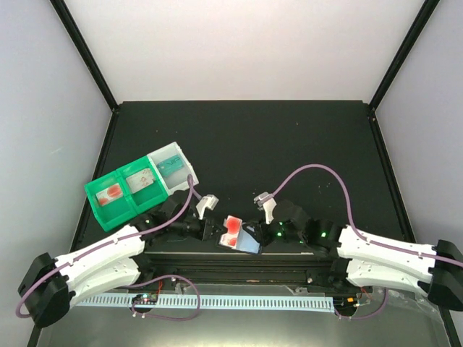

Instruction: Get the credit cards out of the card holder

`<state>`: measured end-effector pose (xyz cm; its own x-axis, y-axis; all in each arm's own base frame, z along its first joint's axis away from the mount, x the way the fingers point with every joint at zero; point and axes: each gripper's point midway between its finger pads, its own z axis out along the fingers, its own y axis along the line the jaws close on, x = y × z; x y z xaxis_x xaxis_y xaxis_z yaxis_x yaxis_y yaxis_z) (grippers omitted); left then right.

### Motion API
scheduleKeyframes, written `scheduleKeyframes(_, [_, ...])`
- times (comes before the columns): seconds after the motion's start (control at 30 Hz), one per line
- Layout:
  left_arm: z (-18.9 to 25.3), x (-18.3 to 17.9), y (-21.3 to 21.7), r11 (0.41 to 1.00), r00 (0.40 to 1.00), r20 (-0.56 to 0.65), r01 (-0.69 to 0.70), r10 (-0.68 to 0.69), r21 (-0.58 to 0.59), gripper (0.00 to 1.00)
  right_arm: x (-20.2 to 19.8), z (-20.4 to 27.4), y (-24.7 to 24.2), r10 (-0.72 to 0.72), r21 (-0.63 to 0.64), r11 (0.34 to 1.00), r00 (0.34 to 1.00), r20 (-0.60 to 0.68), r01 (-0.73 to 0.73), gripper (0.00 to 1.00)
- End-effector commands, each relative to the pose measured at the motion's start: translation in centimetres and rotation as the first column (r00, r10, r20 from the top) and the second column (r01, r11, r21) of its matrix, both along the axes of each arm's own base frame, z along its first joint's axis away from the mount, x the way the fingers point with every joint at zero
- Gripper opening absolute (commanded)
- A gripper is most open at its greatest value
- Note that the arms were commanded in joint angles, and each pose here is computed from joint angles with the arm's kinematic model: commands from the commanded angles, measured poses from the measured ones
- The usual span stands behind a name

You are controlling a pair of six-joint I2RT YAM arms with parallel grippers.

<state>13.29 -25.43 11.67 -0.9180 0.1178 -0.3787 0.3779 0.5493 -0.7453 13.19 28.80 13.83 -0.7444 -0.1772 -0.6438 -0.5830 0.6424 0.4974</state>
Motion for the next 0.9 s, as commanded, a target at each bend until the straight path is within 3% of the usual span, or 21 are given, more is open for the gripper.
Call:
scheduleKeyframes(0.0, [2.9, -1.8, -0.2, 0.99, 0.99, 0.061, 0.13, -0.127, -0.053, 0.02, -2.1, 2.2, -0.3, 0.154, -0.025, 0.988, 0.988, 0.032, -0.154, 0.27])
scheduleKeyframes(0.33, [4.9, -5.0, -1.1, 0.928, 0.949, 0.078, 0.316, -0.306, -0.195, 0.03, -4.7, 6.0, 0.0, 0.317, 0.022, 0.948, 0.948, 0.027, -0.318, 0.37])
scheduleKeyframes(0.63, [7.4, -7.2, -1.1, 0.852, 0.907, 0.154, 0.421, -0.392, -0.31, 0.01, -4.6, 5.5, 0.6, 0.338, 0.029, 0.941, 0.941, -0.023, -0.338, 0.4])
scheduleKeyframes(0.87, [7.9, -7.5, -0.9, 0.843, 0.9, 0.187, 0.434, -0.394, -0.317, 0.02, -5.4, 6.2, 1.6, 0.399, 0.134, 0.911, 0.916, -0.039, -0.391, 0.32])
